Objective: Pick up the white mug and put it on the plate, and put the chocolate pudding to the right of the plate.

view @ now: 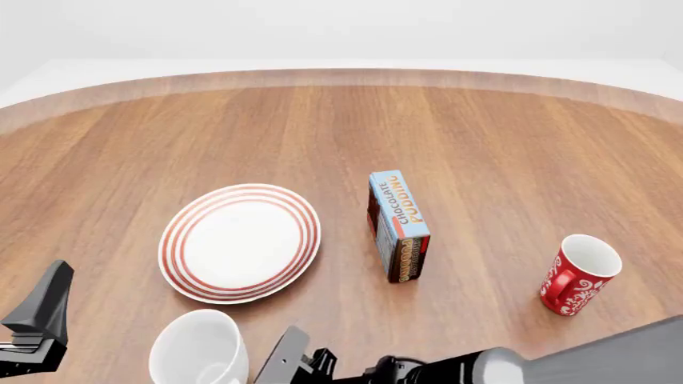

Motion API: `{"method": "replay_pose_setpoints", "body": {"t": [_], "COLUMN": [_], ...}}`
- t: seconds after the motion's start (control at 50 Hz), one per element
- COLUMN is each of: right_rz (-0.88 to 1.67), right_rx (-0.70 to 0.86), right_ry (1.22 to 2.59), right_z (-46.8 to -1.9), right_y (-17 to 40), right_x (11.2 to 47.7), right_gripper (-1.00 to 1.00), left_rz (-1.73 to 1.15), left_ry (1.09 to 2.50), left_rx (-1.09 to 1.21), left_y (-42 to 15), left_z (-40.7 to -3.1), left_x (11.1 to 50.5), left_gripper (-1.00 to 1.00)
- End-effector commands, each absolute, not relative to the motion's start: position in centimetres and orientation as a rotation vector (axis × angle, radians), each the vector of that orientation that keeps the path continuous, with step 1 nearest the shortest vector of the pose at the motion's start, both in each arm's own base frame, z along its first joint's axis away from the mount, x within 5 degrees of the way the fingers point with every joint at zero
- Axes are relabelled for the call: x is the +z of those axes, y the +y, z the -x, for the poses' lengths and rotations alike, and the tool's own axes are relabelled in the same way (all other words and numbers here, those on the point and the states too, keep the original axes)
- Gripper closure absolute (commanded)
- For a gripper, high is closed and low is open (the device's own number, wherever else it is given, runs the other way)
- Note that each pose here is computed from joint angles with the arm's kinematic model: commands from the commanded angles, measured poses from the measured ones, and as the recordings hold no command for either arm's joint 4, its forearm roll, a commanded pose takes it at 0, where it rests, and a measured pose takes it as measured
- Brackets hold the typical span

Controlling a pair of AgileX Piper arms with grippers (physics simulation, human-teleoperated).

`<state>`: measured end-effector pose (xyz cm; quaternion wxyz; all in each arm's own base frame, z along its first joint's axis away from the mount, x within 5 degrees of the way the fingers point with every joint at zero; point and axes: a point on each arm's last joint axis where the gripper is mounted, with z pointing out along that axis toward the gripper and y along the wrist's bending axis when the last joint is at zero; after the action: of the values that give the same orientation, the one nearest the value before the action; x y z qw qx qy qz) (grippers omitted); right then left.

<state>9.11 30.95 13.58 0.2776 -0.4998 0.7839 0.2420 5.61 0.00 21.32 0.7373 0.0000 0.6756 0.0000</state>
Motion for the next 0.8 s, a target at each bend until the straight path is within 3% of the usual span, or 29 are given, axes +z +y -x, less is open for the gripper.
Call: {"method": "replay_pose_setpoints", "body": {"t": [0.02,0.14,0.16,0.8], "right_rz": [1.339,1.342,1.345,1.352], "right_rx": [0.653,0.654,0.656,0.645], "right_ry": [2.112,2.109,2.107,2.062], "right_z": [-9.1,-9.0,-8.9,-9.5], "right_y": [31.2,31.3,31.3,30.7], "right_x": [13.2,13.2,13.2,14.9], "right_gripper": [-1.0,-1.0,1.0,1.0], "left_rz": [0.0,0.0,0.0,0.0], "left_ry": [1.484,1.484,1.484,1.484], "left_rx": [0.0,0.0,0.0,0.0], "left_y": [0.0,0.0,0.0,0.0], "left_z": [-5.6,-5.6,-5.6,-5.6], "left_x": [21.3,21.3,21.3,21.3], "left_gripper": [-1.0,-1.0,-1.0,-1.0]}}
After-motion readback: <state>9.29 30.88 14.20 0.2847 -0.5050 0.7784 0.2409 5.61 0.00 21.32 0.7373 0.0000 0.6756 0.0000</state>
